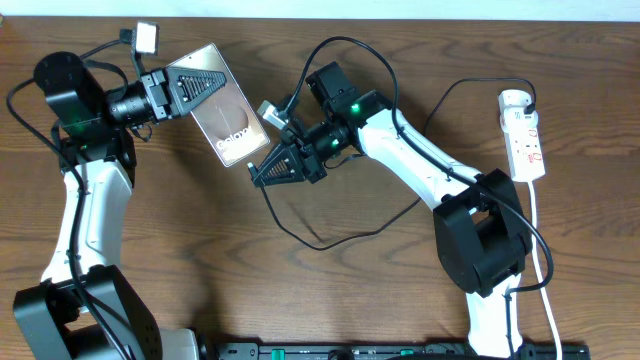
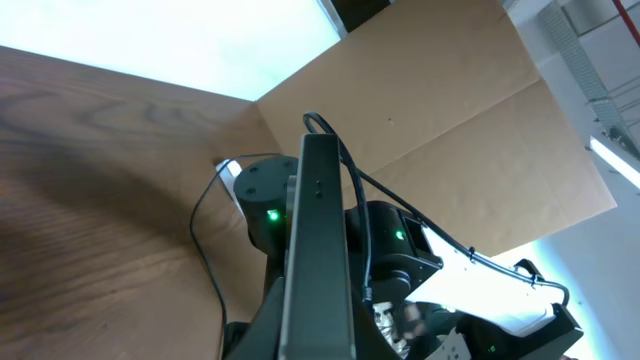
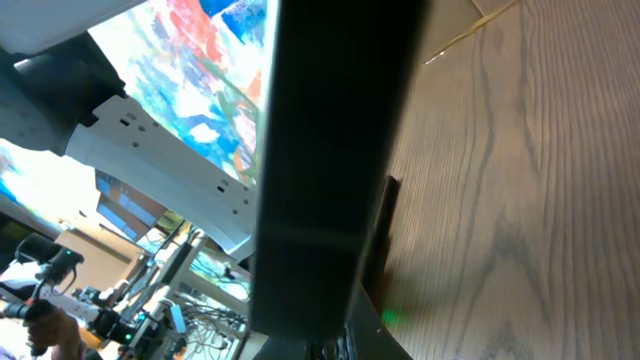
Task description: Plug charger to phone and switch on socket
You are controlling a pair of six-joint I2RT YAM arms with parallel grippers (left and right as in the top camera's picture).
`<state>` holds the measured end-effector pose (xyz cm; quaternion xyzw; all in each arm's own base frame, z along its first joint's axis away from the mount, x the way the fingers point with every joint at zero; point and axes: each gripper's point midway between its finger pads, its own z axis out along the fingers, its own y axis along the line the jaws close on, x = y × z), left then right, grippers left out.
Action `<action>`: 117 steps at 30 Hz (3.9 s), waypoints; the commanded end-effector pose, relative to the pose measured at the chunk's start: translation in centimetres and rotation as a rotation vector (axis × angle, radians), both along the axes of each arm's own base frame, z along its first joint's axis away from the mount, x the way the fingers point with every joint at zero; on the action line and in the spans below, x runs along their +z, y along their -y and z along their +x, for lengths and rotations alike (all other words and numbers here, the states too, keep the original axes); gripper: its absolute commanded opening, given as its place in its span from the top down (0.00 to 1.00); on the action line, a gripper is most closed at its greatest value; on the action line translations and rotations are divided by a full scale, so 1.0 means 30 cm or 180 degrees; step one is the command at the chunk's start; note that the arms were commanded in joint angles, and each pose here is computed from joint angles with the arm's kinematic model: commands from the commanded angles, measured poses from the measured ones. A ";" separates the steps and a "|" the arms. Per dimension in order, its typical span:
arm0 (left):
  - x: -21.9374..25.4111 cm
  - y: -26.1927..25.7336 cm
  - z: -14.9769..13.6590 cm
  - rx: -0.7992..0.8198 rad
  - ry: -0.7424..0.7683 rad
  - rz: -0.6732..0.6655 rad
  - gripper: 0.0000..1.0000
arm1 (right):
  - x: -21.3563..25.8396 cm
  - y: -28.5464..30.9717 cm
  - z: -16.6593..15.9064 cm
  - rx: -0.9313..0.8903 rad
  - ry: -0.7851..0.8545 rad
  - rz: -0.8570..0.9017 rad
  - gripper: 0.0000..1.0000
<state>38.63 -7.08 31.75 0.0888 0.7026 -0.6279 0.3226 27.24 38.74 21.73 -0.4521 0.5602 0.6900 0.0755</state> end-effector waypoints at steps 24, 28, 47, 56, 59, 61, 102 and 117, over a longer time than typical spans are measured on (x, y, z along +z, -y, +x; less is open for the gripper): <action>-0.017 -0.001 -0.007 -0.0072 0.0017 0.0010 0.93 | 0.056 0.013 0.004 0.0010 -0.0131 0.0027 0.99; -0.019 -0.001 -0.007 -0.0073 0.0003 0.0006 0.93 | 0.060 0.013 0.003 0.0011 -0.0120 0.0034 0.99; -0.025 -0.001 -0.008 -0.0072 -0.0045 -0.0007 0.93 | 0.059 -0.004 -0.022 0.0072 -0.0127 0.0026 0.99; -0.031 -0.002 -0.008 -0.0071 -0.0053 -0.0009 0.93 | 0.057 -0.002 -0.025 0.0070 -0.0171 -0.0004 0.99; -0.031 -0.005 -0.008 -0.0064 -0.0053 -0.0009 0.93 | 0.056 -0.001 -0.026 0.0070 -0.0187 -0.0014 0.99; -0.031 -0.010 -0.007 -0.0052 -0.0055 -0.0009 0.93 | 0.056 -0.001 -0.026 0.0070 -0.0187 -0.0014 0.99; -0.067 0.031 -0.022 -0.0147 -0.0123 -0.0026 0.93 | 0.035 0.041 -0.047 -0.0070 0.0090 -0.0217 0.99; -0.067 0.031 -0.022 -0.0147 -0.0125 -0.0027 0.93 | 0.027 0.037 -0.034 -0.0098 0.0189 -0.0214 0.99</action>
